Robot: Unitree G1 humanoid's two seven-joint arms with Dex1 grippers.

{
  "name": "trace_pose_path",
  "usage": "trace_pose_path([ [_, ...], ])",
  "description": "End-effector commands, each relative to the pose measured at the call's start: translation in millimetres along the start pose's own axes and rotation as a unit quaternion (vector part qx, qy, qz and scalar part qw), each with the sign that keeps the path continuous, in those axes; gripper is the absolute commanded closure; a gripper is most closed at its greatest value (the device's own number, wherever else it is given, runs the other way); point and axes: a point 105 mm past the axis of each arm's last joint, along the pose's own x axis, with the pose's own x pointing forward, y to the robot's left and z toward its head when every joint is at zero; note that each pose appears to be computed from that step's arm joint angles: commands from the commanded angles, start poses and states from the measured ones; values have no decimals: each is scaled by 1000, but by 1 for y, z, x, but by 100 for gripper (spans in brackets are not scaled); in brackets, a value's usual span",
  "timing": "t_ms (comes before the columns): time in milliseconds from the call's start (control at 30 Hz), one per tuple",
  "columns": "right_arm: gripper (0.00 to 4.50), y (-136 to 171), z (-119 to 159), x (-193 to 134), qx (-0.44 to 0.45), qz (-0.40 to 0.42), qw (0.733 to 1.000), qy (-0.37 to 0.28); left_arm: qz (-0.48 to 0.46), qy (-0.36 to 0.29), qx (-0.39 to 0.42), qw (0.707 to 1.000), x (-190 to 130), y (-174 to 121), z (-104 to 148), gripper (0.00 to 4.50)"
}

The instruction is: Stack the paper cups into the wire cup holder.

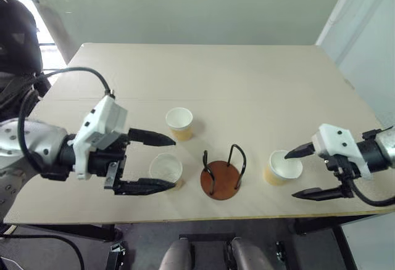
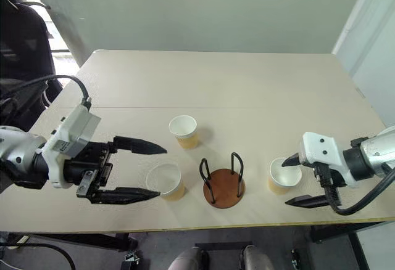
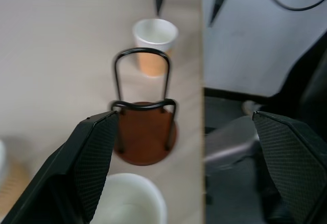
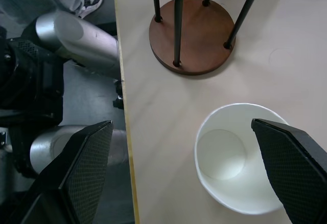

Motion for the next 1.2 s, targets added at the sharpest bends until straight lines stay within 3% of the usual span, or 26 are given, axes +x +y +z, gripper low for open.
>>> trace_pose_path([
  [33, 4, -3, -6, 0, -12, -18, 999, 27, 2, 3, 23, 1000, -2, -1, 7, 0],
  [267, 4, -13, -23, 9, -33, -18, 997, 71, 16, 7, 37, 999, 1, -1, 8, 0],
  [533, 4, -16, -25, 26, -50, -2, 996, 74, 35, 14, 48, 998, -5, -3, 11, 0],
  [967, 446, -19, -24, 35, -72, 20, 994, 78, 53, 22, 36, 998, -14, -8, 11, 0],
  [1200, 446, -21, -25, 34, -80, 25, 993, 82, 60, 21, 31, 997, -16, -10, 10, 0],
])
